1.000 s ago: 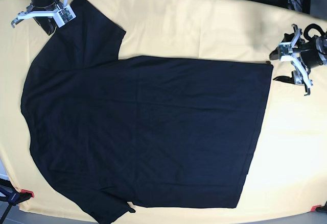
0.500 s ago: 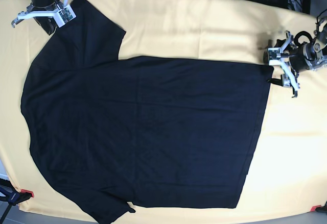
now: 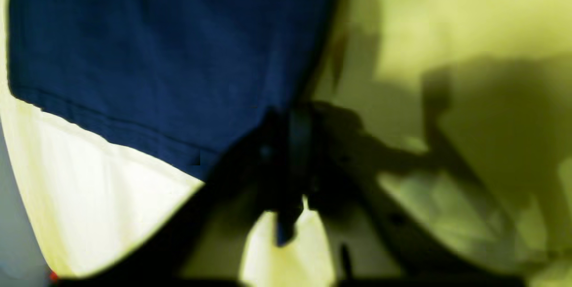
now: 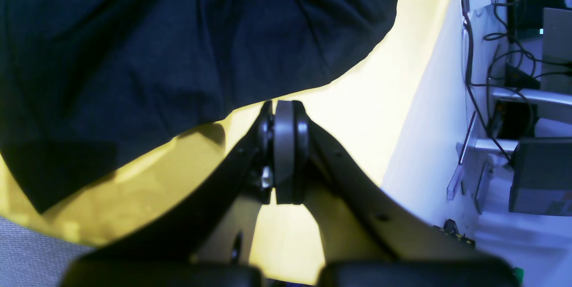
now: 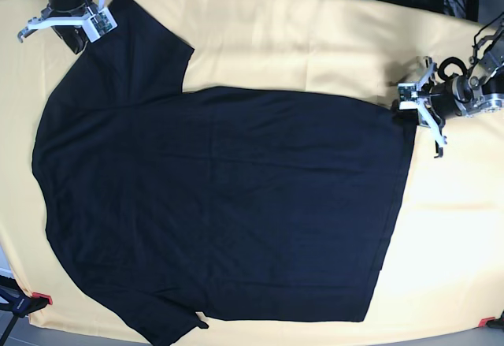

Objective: Fold the T-shirt properly
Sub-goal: 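Move both grippers down to the shirt's shoulder corners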

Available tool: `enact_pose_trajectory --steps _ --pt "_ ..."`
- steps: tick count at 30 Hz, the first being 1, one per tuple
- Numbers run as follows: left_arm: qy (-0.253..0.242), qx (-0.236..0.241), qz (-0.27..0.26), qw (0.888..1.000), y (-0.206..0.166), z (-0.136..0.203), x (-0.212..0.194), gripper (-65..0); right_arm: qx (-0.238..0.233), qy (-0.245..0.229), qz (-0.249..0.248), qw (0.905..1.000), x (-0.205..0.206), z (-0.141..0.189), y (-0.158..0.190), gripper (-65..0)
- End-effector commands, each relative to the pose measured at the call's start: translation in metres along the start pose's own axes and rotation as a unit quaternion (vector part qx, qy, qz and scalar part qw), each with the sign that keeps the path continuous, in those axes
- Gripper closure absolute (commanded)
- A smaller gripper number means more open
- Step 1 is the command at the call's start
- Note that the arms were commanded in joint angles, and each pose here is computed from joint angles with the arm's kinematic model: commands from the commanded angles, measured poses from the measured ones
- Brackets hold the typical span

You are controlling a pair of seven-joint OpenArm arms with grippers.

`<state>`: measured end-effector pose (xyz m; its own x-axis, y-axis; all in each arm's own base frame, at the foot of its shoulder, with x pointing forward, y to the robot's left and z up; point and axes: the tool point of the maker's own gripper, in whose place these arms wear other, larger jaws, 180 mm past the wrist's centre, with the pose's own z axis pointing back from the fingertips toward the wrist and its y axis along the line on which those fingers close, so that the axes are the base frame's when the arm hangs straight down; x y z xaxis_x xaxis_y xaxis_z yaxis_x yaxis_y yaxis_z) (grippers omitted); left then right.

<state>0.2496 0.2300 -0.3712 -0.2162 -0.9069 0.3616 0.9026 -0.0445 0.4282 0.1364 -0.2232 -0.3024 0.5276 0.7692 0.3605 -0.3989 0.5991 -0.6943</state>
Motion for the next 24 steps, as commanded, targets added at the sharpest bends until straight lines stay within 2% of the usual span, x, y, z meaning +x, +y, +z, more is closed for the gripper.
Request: enact_pose_trajectory --steps 1,3,4,6,8,10,14,17,19,21,24 --pt "0.014 0.005 -0.009 1.0 0.007 0.006 -0.005 0.0 -0.011 -0.013 0.005 0.9999 0.005 0.002 -0.006 0.0" --pt "0.013 0.006 -0.013 1.0 0.008 0.006 -0.001 0.0 -0.01 -0.012 0.004 0.9999 0.005 0.002 -0.006 0.0" --pt "0.009 0.006 -0.015 1.0 0.008 0.007 0.002 0.0 -0.007 -0.013 0.001 0.9999 0.005 0.002 -0.005 -2.4" --pt "-0.001 0.008 -0.018 1.0 0.009 0.006 0.01 0.0 0.013 -0.022 -0.021 0.9995 0.009 0.003 0.002 -13.9" --pt "-0.012 0.009 -0.022 1.0 0.01 0.007 0.019 0.0 0.054 -0.032 -0.031 0.9975 0.013 0.003 0.017 -25.4" --pt "-0.022 0.011 -0.028 0.999 0.011 0.007 0.028 0.0 0.086 -0.04 -0.032 0.995 0.017 0.004 0.027 -32.2" --pt "-0.031 0.011 -0.034 0.999 0.012 0.008 0.035 0.0 0.091 -0.055 -0.049 0.9931 0.027 -0.001 0.025 -32.8" --pt "-0.028 -0.007 -0.033 0.999 0.005 0.008 0.034 0.0 0.111 -0.067 -0.058 0.9899 0.035 -0.002 0.03 -32.8" --pt "-0.025 -0.009 -0.034 0.999 0.005 0.01 0.032 0.0 0.123 -0.057 -0.058 0.989 0.027 -0.01 0.037 -32.8" --pt "-0.021 -0.01 -0.035 0.999 0.005 0.012 0.029 0.0 0.113 -0.048 -0.051 0.9911 0.021 -0.021 0.034 -32.8" --pt "-0.017 -0.011 -0.036 0.999 0.005 0.014 0.026 0.0 0.07 -0.043 -0.043 0.9957 0.019 -0.031 0.019 -32.8"
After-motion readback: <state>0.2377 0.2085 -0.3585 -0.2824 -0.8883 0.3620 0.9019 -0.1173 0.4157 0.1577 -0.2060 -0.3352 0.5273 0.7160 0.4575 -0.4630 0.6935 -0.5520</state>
